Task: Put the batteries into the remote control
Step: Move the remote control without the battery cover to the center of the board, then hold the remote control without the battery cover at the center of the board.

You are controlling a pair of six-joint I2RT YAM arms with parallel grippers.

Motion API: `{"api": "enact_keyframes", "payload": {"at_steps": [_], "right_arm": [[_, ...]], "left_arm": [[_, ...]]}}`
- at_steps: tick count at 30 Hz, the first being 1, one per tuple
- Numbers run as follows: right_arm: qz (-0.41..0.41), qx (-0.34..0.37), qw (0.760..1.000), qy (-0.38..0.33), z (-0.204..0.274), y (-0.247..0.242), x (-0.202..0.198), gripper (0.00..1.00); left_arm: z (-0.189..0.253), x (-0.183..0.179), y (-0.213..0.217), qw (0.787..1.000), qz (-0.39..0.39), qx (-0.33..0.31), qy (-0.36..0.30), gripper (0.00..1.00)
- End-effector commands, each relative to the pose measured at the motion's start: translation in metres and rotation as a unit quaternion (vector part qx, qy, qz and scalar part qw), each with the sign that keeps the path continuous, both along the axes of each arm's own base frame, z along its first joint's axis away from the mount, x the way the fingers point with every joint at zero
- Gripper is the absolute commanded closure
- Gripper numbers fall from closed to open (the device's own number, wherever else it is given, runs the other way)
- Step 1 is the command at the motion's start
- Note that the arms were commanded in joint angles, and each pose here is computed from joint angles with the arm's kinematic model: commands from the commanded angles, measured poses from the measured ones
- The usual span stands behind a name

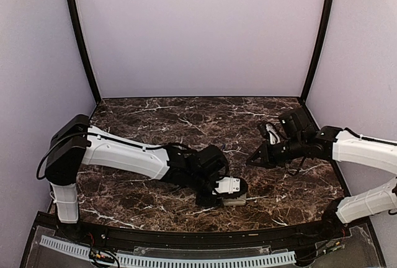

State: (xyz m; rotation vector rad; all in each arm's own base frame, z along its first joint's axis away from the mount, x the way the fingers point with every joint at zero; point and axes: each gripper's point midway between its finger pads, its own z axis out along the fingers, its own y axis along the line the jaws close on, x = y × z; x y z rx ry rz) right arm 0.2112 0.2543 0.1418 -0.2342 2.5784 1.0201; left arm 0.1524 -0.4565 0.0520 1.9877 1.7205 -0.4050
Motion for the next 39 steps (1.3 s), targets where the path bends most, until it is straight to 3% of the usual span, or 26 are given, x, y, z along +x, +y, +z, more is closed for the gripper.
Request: {"api": "enact_keyframes", "payload": {"at_steps": [1,10,14,17,21,24,39], "right_arm": [[0.018,0.026,0.999,-0.023,0.011,0.004,0.013,1.0],[0.032,0.017,0.999,-0.024,0.005,0.01,0.021,1.0],[0.037,0.016,0.999,-0.029,0.009,0.011,0.023,1.0],[0.038,0.011,0.999,-0.029,0.01,0.009,0.024,1.0],[0.043,0.015,0.999,-0.024,0.01,0.01,0.021,1.0],[0.062,0.046,0.997,-0.017,0.012,0.016,0.011,1.0],[0.04,0.062,0.993,0.097,-0.048,0.014,-0.045,1.0]], "left_arm": [[-0.017,0.0,0.005,0.998,-0.012,0.057,0.016,0.66],[-0.034,0.001,0.02,0.991,0.006,0.129,0.032,0.34],[-0.021,0.003,0.013,0.993,0.015,0.113,0.034,0.22],[0.008,0.001,0.01,0.997,0.009,0.065,0.046,0.17],[0.041,-0.001,0.019,0.998,0.0,-0.017,0.053,0.16],[0.038,-0.004,0.035,0.997,0.006,-0.05,0.066,0.16],[-0.015,0.006,0.031,0.994,0.017,-0.074,0.076,0.21]]}}
